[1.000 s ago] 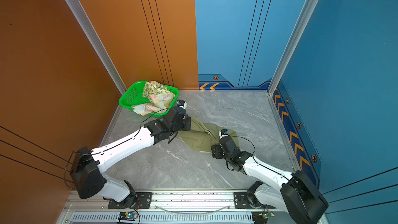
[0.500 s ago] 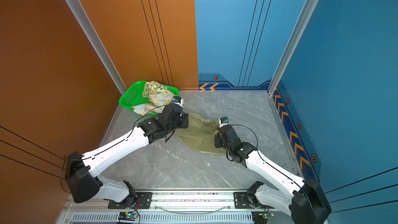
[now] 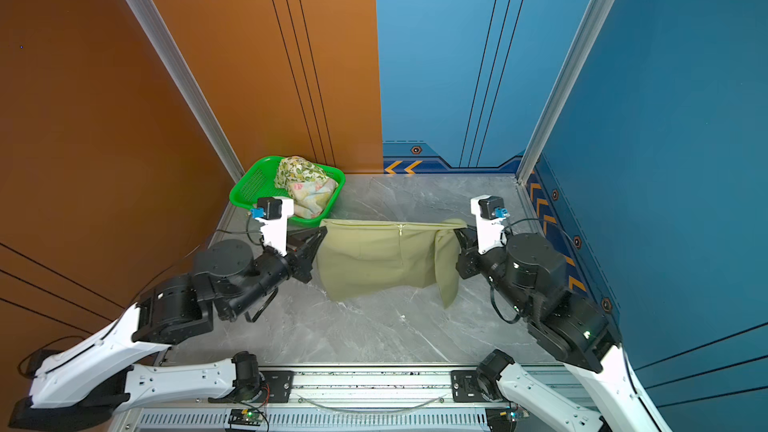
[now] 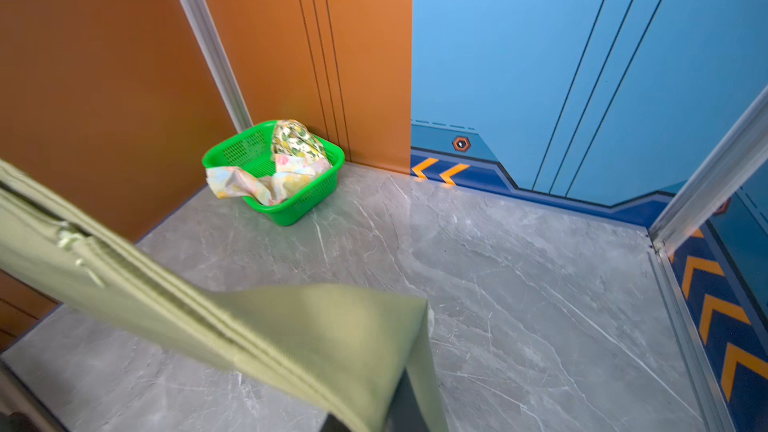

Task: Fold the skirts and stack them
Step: 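Lift the skirt with both grippers and lay it flat again on the table, then move both grippers to the skirt's waistband edge farthest from the robot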

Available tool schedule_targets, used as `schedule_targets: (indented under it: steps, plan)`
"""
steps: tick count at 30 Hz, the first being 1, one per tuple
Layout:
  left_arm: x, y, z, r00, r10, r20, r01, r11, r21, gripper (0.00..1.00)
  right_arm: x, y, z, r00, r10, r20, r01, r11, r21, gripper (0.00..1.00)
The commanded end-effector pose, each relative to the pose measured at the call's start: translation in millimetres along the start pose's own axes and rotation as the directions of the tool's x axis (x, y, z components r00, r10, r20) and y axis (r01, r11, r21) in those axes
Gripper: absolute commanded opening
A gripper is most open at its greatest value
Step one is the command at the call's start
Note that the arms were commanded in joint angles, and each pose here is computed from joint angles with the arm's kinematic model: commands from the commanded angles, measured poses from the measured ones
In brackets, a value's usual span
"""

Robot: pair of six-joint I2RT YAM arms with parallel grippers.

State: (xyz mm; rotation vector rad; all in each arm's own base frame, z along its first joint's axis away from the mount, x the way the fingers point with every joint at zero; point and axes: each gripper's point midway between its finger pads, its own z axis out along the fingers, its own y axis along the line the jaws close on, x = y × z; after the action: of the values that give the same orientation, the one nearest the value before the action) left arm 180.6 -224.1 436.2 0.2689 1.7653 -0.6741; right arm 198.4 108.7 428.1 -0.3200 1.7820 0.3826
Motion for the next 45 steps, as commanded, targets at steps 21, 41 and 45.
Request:
schedule_targets:
  steps: [21,41,45]
  plan:
    - [147,202,170,0.875,-0.218,-0.432,-0.019,0.877,-0.48,0.79,145,-122,242,0.785,0.376,-0.493,-0.323,0.927,0.191,0.94]
    - [233,191,106,0.812,-0.262,-0.522,-0.052,0.857,-0.512,0.85,272,-37,258,0.67,0.145,-0.728,-0.017,0.983,0.181,0.75]
    - [260,193,88,0.784,-0.299,-0.544,-0.044,0.847,-0.53,0.83,296,-35,266,0.629,0.129,-0.767,0.017,0.984,0.18,0.67]
